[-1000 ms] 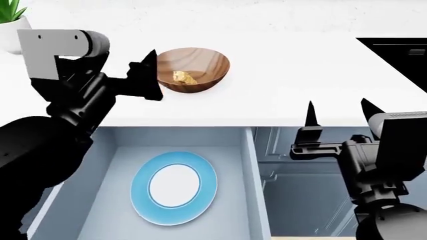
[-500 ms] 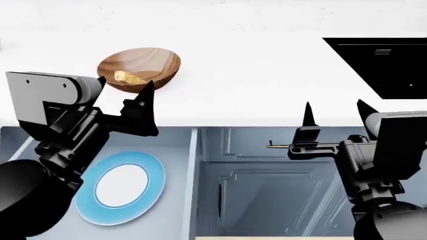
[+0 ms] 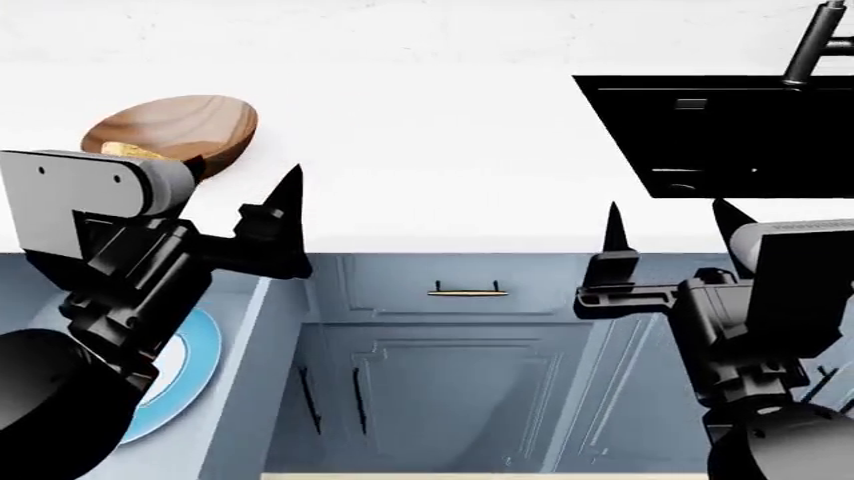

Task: Place the bar in the bowl and close the drawer.

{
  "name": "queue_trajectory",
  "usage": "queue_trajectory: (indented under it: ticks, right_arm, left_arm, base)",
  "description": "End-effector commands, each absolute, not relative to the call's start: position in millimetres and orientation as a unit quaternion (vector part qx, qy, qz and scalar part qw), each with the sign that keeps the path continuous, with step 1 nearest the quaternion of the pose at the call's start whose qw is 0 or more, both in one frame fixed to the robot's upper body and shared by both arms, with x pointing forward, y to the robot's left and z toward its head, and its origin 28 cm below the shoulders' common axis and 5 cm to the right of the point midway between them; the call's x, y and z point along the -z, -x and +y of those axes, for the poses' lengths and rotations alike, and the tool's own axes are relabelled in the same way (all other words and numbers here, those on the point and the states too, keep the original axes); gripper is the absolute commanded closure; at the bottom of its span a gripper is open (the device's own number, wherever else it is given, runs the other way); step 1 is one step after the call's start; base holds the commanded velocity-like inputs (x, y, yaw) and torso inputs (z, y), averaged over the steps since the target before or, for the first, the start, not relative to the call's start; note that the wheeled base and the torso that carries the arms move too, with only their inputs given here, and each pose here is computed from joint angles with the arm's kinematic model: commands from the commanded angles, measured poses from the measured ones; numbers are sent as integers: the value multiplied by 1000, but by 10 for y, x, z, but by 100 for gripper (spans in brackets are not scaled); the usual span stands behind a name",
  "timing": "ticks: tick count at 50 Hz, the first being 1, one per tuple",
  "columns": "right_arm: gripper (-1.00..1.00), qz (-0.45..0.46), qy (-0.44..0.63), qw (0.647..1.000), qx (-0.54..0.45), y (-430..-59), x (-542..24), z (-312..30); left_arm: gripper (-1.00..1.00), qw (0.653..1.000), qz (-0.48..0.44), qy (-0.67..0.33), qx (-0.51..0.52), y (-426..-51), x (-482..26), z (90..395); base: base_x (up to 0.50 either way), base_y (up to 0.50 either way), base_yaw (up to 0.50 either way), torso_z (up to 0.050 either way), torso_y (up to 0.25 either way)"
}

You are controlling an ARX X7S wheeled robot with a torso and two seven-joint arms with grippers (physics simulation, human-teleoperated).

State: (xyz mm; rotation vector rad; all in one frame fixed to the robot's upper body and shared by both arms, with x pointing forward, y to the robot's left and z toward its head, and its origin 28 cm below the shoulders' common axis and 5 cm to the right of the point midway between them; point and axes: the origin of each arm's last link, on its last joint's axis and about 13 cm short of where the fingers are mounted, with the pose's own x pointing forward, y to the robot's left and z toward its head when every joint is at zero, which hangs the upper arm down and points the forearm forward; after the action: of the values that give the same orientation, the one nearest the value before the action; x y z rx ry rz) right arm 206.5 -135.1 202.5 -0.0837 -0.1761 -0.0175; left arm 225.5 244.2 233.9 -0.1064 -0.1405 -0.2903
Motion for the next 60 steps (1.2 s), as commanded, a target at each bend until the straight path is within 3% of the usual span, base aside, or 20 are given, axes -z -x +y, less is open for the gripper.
queue_trajectory:
  ticks: [1, 12, 60]
  right_arm:
    - [-100, -89, 43, 995, 8, -2041, -2031, -1346]
    - [-100, -100, 45, 994, 10, -2031, -2038, -1352]
    - [-100, -112, 62, 992, 2, -2024, -2034, -1301]
  left_arm:
    - [-100, 986, -72, 54, 141, -2224, -2345, 2452]
    - [-100, 986, -72, 57, 136, -2226, -2331, 2468]
    - [-100, 985, -75, 74, 133, -2116, -2316, 2499]
  base:
    - [0, -500, 0, 0, 0]
    - [0, -91, 0, 0, 0]
    - [0, 0, 499, 0, 0]
